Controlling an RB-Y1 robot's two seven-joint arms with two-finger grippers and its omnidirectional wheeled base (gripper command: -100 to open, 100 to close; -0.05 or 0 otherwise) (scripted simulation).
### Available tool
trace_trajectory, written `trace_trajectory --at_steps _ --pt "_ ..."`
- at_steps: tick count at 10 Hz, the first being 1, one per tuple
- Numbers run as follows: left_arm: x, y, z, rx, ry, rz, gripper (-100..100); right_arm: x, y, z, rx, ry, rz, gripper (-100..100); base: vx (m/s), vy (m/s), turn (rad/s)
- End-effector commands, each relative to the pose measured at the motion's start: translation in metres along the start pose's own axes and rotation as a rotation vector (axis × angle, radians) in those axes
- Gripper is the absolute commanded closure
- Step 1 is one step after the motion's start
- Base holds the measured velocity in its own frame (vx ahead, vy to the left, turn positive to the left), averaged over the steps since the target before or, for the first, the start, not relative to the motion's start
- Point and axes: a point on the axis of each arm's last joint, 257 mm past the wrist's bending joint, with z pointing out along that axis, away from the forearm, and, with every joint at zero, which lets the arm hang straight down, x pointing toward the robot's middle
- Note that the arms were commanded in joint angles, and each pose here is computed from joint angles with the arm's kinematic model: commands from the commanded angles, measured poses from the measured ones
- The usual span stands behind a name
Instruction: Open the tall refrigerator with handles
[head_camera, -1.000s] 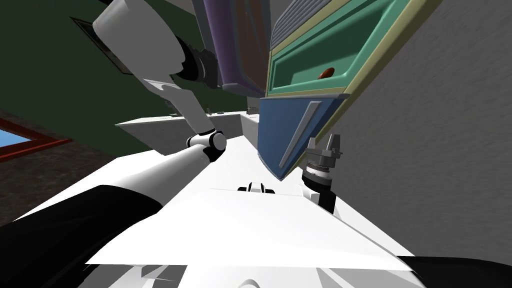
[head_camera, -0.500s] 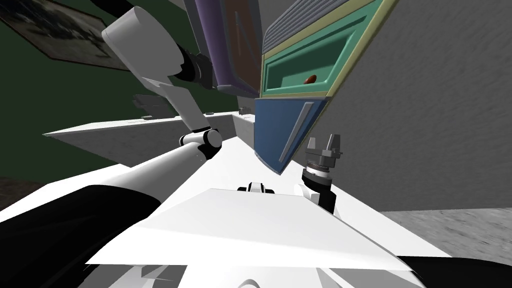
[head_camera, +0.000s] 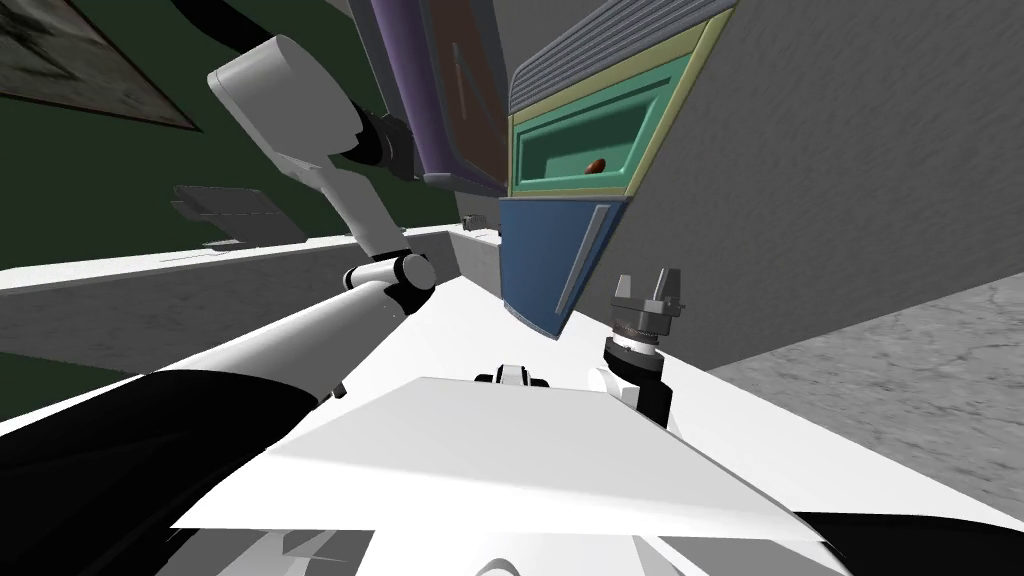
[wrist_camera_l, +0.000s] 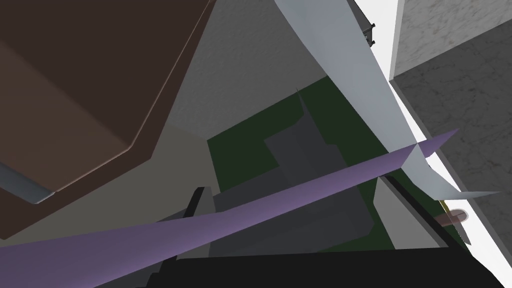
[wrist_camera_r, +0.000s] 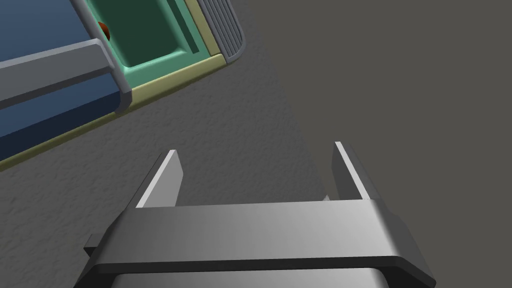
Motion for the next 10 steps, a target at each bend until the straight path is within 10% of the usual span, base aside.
trace_trajectory --at_steps 1,4,5,10 --pt "-0.016 -0.009 -0.004 0.032 -0.044 -0.005 100 0.000 0.000 0.000 0.000 0.000 0.000 0 -0.001 0.030 -0.008" --pt "-0.038 0.007 0.004 -0.001 -0.073 -0.004 100 0.000 0.000 0.000 0.000 0.000 0.000 0 -0.079 0.105 -0.212" --pt "-0.037 0.004 -0.007 -0.022 -0.048 0.001 -100 0.000 0.000 0.000 0.000 0.000 0.000 0 -0.046 0.101 -0.107" --pt "-0.050 -0.008 -0.024 -0.023 -0.050 0.001 -100 0.000 0.000 0.000 0.000 0.000 0.000 0 0.054 -0.033 0.030"
